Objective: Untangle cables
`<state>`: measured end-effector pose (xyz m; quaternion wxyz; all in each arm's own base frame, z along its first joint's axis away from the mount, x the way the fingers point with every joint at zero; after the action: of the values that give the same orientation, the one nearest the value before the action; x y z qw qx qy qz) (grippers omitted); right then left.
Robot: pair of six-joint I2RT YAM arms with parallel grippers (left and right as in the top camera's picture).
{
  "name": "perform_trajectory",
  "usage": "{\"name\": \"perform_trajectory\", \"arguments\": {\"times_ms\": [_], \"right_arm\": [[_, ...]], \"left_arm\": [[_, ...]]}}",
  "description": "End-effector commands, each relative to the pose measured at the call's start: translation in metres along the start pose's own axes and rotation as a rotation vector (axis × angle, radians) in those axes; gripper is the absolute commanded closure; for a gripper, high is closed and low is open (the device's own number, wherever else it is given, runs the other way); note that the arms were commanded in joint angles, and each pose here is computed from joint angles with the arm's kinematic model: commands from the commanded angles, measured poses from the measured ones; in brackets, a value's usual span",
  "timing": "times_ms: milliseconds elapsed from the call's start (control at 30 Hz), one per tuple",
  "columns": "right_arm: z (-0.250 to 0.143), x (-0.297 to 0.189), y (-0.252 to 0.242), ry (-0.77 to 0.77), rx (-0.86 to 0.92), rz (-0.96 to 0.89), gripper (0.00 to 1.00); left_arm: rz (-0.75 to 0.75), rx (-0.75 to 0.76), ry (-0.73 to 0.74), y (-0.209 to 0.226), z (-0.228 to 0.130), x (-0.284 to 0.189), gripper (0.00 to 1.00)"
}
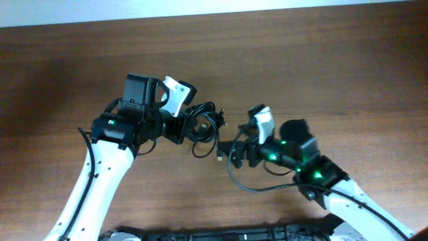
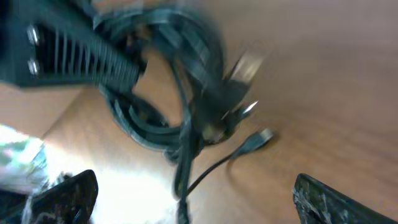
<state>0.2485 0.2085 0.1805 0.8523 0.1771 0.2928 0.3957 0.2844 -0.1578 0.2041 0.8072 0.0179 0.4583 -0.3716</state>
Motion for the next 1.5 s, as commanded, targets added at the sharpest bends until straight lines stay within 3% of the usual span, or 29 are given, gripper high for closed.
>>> {"name": "perform_trajectory", "arguments": {"times_ms": [0, 1000, 1100, 1300, 1367, 1467], "right_arm": [[0.016, -0.01, -0.023, -0.058, -0.015, -0.07, 0.01], [0.009, -0.012, -0.034, -0.025, 0.022, -0.107, 0.01], [0.009, -0.012, -0.034, -0.025, 0.022, -0.107, 0.02], [0.009, -0.012, -0.034, -0.025, 0.022, -0.107, 0.01], [0.013, -0.012, -0.032, -0.043, 0.015, -0.096, 0.02], [0.009, -0.011, -0.028, -0.021, 0.038, -0.064, 0.01]], "left_arm": [[-0.021, 0.051, -0.021, -0.006, 0.005, -0.004, 1.0], [-0.046, 0.058, -0.044, -0.01, 0.009, -0.004, 1.0], [-0.172, 0.096, -0.112, -0.03, 0.023, -0.01, 1.0], [-0.155, 0.179, -0.005, -0.019, -0.01, -0.02, 1.0], [-0.103, 0.165, -0.02, 0.003, -0.013, -0.03, 1.0], [-0.14, 0.282, -0.042, -0.003, -0.012, -0.031, 1.0]]}}
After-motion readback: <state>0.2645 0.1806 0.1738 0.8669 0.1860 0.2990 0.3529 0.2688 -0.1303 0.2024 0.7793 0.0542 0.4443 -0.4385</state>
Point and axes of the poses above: each gripper's point midway between its finger pads, its own x axis out along the fingers, its own y axis along the line the jaws close on, z = x × y, the point moved 2 cm from there along -x, back along the fingers, and after that the axes turned 2 degrees about x, right-handed, at the moved point
